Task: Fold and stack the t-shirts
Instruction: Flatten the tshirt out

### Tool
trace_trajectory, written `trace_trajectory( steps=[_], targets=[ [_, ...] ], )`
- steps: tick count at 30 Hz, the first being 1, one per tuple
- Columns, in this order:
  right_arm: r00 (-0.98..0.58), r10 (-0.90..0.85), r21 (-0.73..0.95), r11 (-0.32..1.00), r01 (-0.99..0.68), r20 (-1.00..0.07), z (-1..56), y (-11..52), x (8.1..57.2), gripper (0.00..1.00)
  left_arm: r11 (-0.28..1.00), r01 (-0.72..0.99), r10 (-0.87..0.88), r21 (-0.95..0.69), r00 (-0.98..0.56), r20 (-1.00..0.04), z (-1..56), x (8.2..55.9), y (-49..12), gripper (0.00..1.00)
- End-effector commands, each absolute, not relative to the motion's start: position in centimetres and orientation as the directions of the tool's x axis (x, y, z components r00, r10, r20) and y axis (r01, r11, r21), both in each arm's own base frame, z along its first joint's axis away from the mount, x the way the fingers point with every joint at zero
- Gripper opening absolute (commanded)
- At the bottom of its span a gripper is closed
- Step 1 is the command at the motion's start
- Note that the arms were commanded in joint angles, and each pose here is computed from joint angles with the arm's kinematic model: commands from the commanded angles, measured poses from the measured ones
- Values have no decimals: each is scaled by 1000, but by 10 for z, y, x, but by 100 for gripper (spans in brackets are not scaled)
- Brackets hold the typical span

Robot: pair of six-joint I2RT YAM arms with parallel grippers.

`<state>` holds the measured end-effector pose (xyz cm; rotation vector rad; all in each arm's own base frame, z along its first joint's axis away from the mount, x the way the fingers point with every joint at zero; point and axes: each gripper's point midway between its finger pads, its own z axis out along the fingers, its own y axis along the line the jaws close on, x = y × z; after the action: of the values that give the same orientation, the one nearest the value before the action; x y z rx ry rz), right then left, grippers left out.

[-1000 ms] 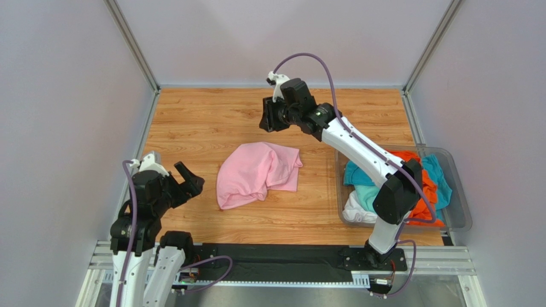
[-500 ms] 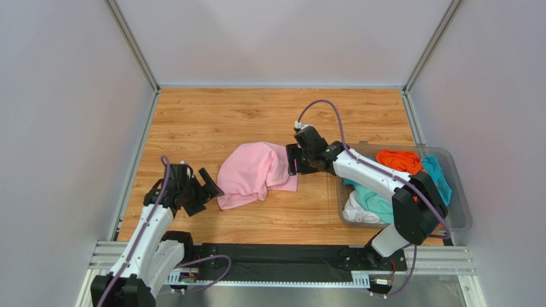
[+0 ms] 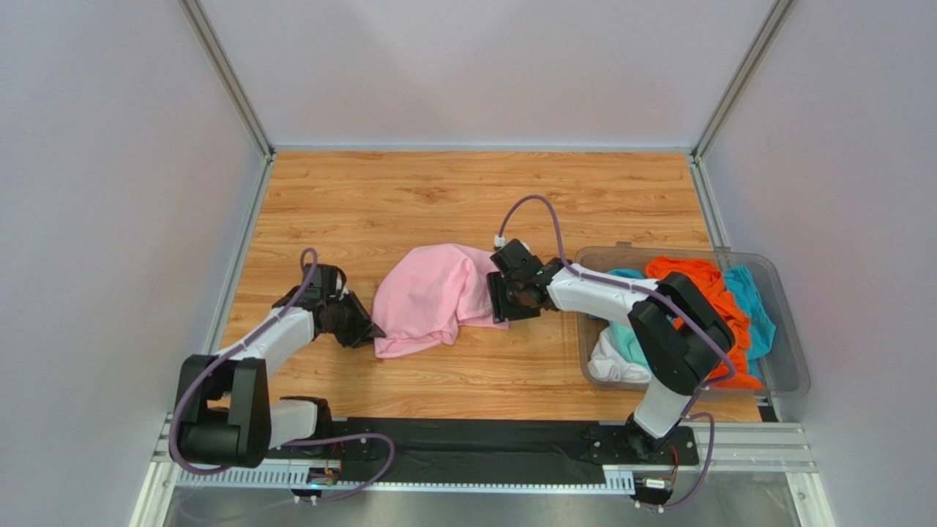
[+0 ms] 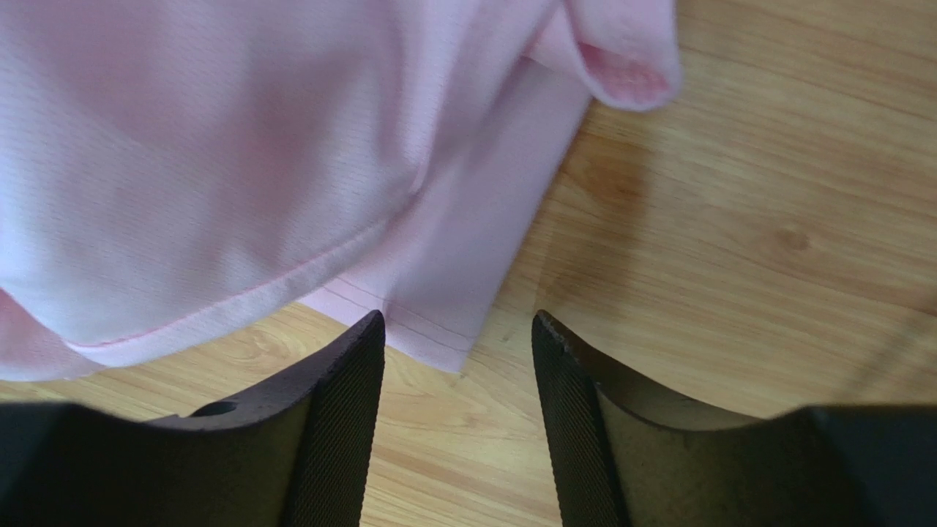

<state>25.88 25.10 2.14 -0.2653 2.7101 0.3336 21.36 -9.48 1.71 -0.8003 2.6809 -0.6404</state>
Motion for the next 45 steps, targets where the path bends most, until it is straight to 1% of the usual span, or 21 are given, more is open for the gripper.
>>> trace_trajectory(
  steps=[1,2,3,4,7,10,12,13,14,15,17,19,20,22,23,24,31,35,37,41,45],
  targets=[
    [-890,-157,185,949,-257,-428,15,273,265,50,754,-402,-549,-519,-820,-162,18,233,-99,19],
    [-892,-165,167,953,-255,-420,10,274,266,48,755,-394,-542,-524,-825,-160,18,234,-100,10],
    [-892,-176,154,953,-260,-417,7,277,264,43,755,-396,-540,-523,-828,-152,17,233,-101,0],
    [-891,-176,141,957,-255,-418,6,276,265,26,755,-390,-536,-527,-830,-154,18,234,-101,0],
    [-890,-166,90,970,-224,-425,6,270,266,0,753,-359,-531,-552,-827,-186,29,237,-103,0],
    [-866,-153,38,980,-194,-477,25,259,270,0,746,-308,-531,-590,-810,-248,56,241,-105,0],
    [-843,-136,35,983,-180,-520,50,252,271,0,745,-284,-532,-603,-799,-281,73,239,-104,0],
    [-827,-130,21,985,-169,-547,60,248,272,0,740,-236,-536,-630,-773,-339,97,243,-105,0],
    [-810,-115,32,986,-163,-575,80,244,271,0,733,-224,-540,-642,-766,-349,109,240,-106,0],
    [-793,-107,24,988,-152,-600,92,238,271,0,725,-172,-546,-667,-733,-406,133,238,-106,0],
    [-756,-81,56,987,-153,-650,130,230,267,0,716,-109,-560,-690,-680,-473,172,237,-105,0],
    [-720,-69,86,980,-177,-691,159,227,263,0,712,-3,-573,-702,-579,-580,228,230,-102,0],
    [-678,-47,123,972,-200,-734,188,222,259,0,720,-1,-582,-694,-547,-602,240,225,-97,0],
    [-637,-23,167,957,-237,-770,217,219,252,0,726,63,-598,-685,-433,-674,289,212,-89,0],
    [-593,14,206,944,-258,-805,247,212,245,0,737,40,-607,-674,-400,-687,297,206,-81,0],
    [-553,54,250,925,-286,-831,275,206,236,0,741,58,-617,-669,-337,-712,321,192,-75,0],
    [-406,164,361,802,-475,-899,365,187,190,0,754,183,-601,-630,-194,-775,390,154,-71,0],
    [-401,165,354,813,-463,-901,360,182,190,0,756,145,-612,-638,-189,-768,380,158,-66,0],
    [-415,155,331,858,-393,-896,340,178,202,0,756,88,-618,-649,-230,-752,356,170,-64,0],
    [-446,123,249,939,-237,-886,299,167,234,0,773,-58,-606,-632,-366,-707,296,210,-63,0],
    [-542,103,225,960,-165,-834,247,171,271,0,787,-132,-585,-603,-473,-659,235,260,-67,0]
  ],
)
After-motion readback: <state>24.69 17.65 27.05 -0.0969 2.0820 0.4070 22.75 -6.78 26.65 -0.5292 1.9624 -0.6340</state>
